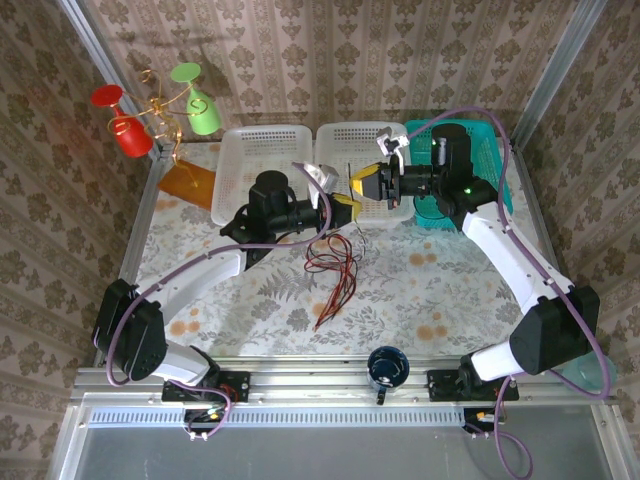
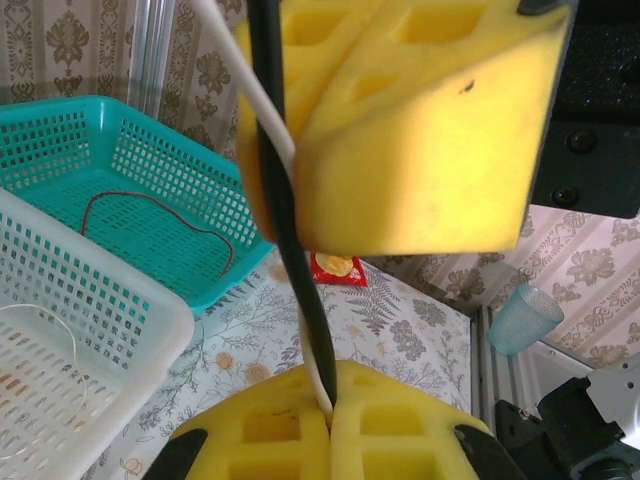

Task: Untangle the cables

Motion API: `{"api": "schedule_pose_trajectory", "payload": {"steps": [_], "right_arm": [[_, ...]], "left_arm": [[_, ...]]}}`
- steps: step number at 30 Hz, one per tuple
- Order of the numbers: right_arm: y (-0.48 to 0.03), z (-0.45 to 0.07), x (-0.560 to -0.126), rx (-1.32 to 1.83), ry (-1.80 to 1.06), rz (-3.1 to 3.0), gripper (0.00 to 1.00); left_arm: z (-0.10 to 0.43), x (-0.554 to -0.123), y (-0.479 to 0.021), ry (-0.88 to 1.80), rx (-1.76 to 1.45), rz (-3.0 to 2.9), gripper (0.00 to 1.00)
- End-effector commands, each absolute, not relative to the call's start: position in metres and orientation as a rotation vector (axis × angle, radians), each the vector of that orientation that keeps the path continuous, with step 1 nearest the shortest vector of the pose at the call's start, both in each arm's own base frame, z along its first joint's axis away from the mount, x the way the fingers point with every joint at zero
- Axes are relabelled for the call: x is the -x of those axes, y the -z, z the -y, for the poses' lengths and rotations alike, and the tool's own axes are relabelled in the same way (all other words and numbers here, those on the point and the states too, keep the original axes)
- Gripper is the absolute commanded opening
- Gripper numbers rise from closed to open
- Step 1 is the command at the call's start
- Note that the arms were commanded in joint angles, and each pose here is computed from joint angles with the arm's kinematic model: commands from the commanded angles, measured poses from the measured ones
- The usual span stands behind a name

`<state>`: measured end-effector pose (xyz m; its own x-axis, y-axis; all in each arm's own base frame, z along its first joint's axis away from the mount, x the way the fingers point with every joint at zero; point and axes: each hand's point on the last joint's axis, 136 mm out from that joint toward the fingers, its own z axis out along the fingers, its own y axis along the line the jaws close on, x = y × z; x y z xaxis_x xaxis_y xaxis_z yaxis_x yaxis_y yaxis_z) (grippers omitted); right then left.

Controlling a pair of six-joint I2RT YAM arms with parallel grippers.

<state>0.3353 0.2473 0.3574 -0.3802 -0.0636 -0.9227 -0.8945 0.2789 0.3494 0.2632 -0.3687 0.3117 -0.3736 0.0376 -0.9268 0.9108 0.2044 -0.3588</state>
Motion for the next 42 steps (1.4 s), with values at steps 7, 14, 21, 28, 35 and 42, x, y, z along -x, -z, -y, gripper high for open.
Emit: {"api": "schedule_pose_trajectory", "payload": {"steps": [7, 14, 21, 28, 35, 42], "right_arm": [[-0.353, -0.246, -0.338, 0.898, -1.189, -1.692, 0.00], [-0.337, -0.236, -0.350, 0.823, -1.124, -1.735, 0.00], [-0.331, -0.232, -0.347, 0.783, -1.136, -1.741, 0.00], [-0.351, -0.236, -0.353, 0.693, -1.196, -1.669, 0.00], [-0.357, -0.241, -0.355, 0.688, -1.197, -1.645, 0.00], [-0.349, -0.243, -0.355, 0.695, -1.191, -1.671, 0.00]], "left_arm": [[0.361, -0.258, -0.329, 1.289, -0.914, -1.587, 0.00], [0.351, -0.263, -0.349, 1.335, -0.831, -1.524, 0.00], [0.337, -0.274, -0.359, 1.349, -0.738, -1.464, 0.00], [0.339, -0.275, -0.351, 1.353, -0.741, -1.479, 0.19], [0.337, -0.278, -0.352, 1.335, -0.722, -1.478, 0.41], [0.339, -0.282, -0.361, 1.347, -0.704, -1.451, 0.43]]}}
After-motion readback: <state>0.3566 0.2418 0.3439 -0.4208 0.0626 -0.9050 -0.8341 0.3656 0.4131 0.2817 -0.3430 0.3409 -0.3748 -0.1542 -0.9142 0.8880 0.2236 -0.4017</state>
